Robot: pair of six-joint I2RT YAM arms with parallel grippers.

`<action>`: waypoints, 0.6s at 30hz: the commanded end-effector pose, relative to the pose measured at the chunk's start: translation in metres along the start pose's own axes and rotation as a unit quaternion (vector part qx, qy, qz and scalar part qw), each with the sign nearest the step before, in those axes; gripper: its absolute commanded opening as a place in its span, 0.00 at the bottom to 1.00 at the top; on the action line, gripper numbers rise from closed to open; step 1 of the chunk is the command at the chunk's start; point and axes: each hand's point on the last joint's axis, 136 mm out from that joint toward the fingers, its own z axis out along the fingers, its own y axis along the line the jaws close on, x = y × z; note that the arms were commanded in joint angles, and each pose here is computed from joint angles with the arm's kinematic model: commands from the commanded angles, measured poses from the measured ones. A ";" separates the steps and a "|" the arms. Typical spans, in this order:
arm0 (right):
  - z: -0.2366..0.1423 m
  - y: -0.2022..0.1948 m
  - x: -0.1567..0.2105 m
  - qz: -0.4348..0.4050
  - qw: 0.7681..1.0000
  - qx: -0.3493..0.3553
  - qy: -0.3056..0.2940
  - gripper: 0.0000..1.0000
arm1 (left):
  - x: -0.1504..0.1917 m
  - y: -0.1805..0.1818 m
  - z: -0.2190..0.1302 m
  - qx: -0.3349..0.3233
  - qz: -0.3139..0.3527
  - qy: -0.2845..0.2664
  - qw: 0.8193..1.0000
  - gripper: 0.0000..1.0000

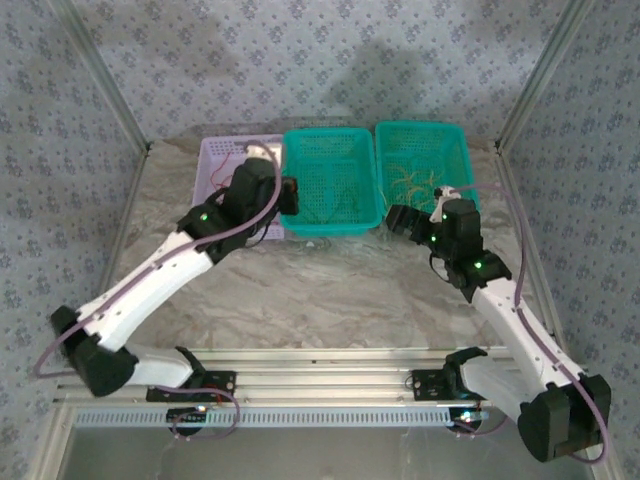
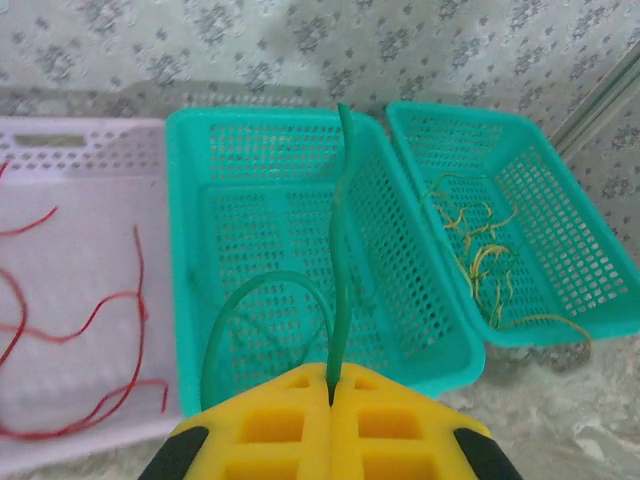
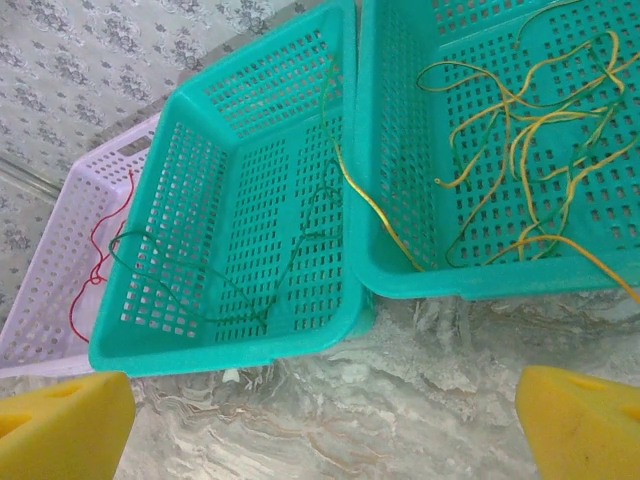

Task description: Untangle the cables

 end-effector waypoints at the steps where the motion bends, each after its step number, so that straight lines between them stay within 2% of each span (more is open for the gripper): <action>1: -0.011 -0.002 -0.004 0.005 1.000 0.003 -0.013 1.00 | -0.020 -0.017 0.033 0.036 0.017 -0.006 0.999 0.00; 6: -0.022 -0.007 -0.005 0.007 1.000 0.010 -0.024 1.00 | -0.014 -0.016 0.102 0.057 -0.010 0.023 0.998 0.00; 12: -0.030 -0.010 -0.004 0.006 1.000 0.017 -0.024 1.00 | 0.018 -0.022 0.174 0.056 -0.006 0.080 0.995 0.00; 18: -0.035 -0.011 -0.006 0.007 0.999 0.019 -0.031 1.00 | 0.058 -0.018 0.220 0.037 -0.003 0.125 0.991 0.00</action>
